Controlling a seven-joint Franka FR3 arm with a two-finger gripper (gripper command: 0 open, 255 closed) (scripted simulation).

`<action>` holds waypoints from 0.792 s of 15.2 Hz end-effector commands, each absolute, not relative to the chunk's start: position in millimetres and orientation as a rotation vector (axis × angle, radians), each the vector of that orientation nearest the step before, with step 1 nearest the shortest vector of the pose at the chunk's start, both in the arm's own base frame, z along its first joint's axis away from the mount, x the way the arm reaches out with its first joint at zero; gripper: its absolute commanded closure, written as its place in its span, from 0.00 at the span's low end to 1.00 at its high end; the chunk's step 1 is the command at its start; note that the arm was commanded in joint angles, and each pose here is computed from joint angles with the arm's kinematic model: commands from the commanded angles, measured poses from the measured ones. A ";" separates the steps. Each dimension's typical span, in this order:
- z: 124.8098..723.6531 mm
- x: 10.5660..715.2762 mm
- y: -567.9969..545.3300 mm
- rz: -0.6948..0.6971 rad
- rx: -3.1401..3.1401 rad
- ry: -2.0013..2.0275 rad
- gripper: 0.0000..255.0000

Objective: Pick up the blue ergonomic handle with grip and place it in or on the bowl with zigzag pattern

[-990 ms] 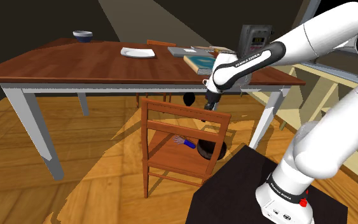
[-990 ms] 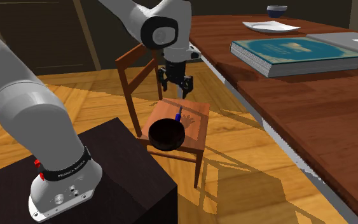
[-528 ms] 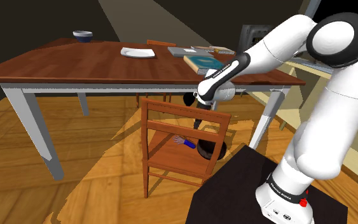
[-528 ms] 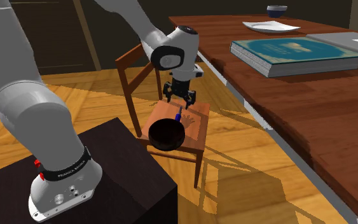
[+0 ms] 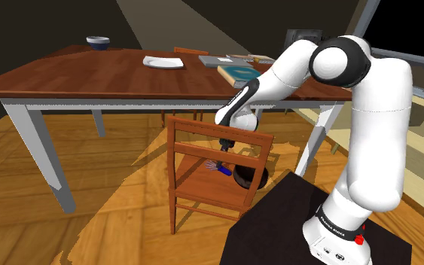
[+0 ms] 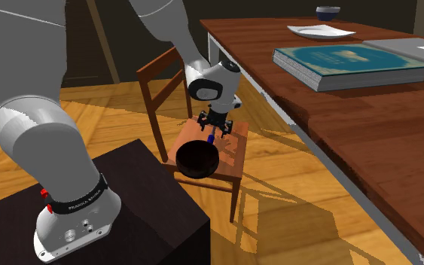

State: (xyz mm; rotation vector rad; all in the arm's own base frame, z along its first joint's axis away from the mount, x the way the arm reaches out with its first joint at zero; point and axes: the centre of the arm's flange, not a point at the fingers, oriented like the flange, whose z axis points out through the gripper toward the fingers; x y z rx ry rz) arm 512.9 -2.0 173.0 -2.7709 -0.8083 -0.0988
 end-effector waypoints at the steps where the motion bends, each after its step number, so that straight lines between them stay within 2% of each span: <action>1: 160.4 516.9 0.7 -0.101 -2.762 -0.816 0.00; 7: 132.0 516.7 8.6 -0.101 -2.762 -0.816 0.00; 12: 132.0 516.7 8.6 -0.101 -2.762 -0.816 0.00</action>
